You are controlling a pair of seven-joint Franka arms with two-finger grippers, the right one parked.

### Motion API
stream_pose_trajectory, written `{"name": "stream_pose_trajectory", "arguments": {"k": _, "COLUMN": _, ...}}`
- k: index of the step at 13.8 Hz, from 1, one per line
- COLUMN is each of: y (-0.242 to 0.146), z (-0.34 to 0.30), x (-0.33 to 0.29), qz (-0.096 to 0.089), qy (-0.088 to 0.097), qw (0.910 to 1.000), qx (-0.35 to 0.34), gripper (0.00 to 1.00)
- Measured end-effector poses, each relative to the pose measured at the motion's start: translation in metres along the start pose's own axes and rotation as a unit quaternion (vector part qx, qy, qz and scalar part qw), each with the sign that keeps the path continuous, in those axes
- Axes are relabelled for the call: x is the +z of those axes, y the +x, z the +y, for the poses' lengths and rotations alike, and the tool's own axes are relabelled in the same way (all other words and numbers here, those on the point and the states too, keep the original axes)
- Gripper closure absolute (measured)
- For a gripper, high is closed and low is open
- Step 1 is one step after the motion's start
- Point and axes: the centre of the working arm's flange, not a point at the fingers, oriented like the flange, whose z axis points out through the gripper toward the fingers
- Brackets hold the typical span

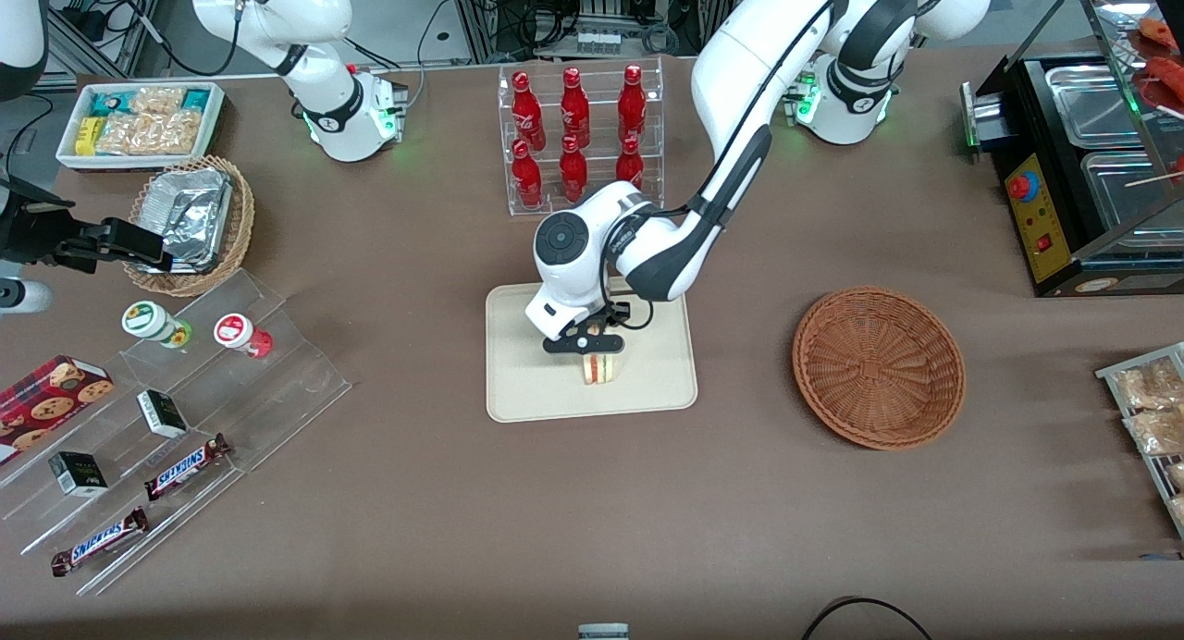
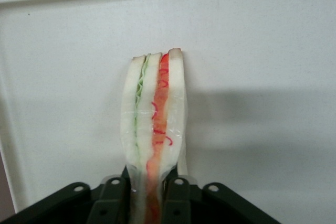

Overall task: Place sandwich from basket to tray
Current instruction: 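Lower the sandwich onto the tray and open the left gripper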

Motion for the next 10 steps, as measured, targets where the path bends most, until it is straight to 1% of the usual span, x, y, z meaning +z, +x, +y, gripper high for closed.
{"name": "stream_pose_trajectory", "arguments": {"k": 2, "y": -0.002, "z": 0.002, "x": 0.000, "qz": 0.000, "qy": 0.000, "qw": 1.0000, "qx": 0.002, "gripper": 0.47}}
{"name": "stream_pose_trajectory", "arguments": {"k": 3, "y": -0.002, "z": 0.003, "x": 0.000, "qz": 0.001, "qy": -0.001, "qw": 1.0000, "qx": 0.002, "gripper": 0.38}}
{"name": "stream_pose_trajectory", "arguments": {"k": 4, "y": -0.002, "z": 0.004, "x": -0.004, "qz": 0.003, "qy": -0.003, "qw": 1.0000, "qx": 0.002, "gripper": 0.27}}
{"name": "stream_pose_trajectory", "arguments": {"k": 5, "y": 0.001, "z": 0.006, "x": -0.013, "qz": 0.009, "qy": -0.010, "qw": 0.9999, "qx": 0.001, "gripper": 0.18}}
{"name": "stream_pose_trajectory", "arguments": {"k": 6, "y": 0.004, "z": 0.008, "x": -0.032, "qz": 0.020, "qy": -0.020, "qw": 0.9996, "qx": -0.001, "gripper": 0.07}}
{"name": "stream_pose_trajectory", "arguments": {"k": 7, "y": 0.006, "z": 0.007, "x": -0.056, "qz": 0.029, "qy": -0.028, "qw": 0.9992, "qx": -0.003, "gripper": 0.00}}
{"name": "stream_pose_trajectory", "arguments": {"k": 10, "y": 0.003, "z": -0.006, "x": -0.131, "qz": 0.043, "qy": -0.036, "qw": 0.9983, "qx": -0.015, "gripper": 0.00}}
